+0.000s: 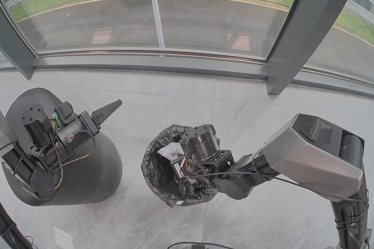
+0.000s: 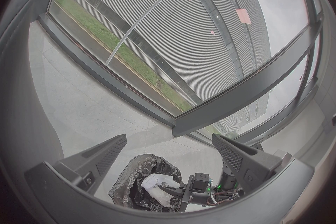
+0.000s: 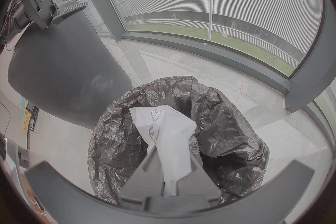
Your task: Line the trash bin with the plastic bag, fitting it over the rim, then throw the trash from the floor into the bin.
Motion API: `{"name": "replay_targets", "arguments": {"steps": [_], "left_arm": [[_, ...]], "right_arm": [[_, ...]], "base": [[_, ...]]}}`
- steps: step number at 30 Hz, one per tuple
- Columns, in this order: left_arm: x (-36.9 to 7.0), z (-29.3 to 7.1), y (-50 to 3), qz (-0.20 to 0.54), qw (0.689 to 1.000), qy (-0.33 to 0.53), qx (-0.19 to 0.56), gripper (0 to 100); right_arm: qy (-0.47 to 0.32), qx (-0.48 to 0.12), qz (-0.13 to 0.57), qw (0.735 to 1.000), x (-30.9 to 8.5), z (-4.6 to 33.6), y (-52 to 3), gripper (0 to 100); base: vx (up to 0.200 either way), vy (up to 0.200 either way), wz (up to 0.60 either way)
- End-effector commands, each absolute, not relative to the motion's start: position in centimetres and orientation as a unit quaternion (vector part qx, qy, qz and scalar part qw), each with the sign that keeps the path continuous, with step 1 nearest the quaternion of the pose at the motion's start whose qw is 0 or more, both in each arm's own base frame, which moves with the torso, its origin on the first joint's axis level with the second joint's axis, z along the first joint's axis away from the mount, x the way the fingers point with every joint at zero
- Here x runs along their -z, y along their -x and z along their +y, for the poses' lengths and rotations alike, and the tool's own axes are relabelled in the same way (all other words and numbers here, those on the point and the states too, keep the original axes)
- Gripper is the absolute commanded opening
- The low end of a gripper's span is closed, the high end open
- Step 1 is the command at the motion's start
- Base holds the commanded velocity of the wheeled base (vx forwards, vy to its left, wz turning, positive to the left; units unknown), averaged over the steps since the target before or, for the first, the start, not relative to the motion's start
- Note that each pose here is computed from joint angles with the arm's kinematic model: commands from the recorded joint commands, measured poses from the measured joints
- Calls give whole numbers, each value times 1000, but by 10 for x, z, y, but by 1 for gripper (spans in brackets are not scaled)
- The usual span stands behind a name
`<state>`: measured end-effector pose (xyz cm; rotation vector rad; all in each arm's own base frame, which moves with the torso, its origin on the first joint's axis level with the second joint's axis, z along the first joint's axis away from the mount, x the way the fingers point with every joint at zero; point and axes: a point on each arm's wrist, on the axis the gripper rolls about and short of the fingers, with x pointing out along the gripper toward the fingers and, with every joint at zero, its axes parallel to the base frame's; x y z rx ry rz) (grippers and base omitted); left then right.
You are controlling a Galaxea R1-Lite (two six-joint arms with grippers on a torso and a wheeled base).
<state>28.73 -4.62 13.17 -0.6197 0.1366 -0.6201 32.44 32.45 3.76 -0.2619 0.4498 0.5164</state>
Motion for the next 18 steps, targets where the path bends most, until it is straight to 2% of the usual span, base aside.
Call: {"name": "replay_targets", "arguments": {"steps": [1,4,5,18], "left_arm": [[-131,-46,-289,68,903,301,299,100],[-131,-46,-289,68,903,300,300,100],[-131,-46,-289,68,903,301,300,100],[-130,-46,-289,69,903,301,299,100]], "right_arm": [[129,-253,220,933,-37,325,-324,0],[129,-254,221,933,-36,325,-324,0],[129,-254,221,933,-36,325,-324,100],[118,-252,207,938,-39,325,-327,100]], "base": [[0,0,0],[0,0,0],[0,0,0],[0,0,0]]}}
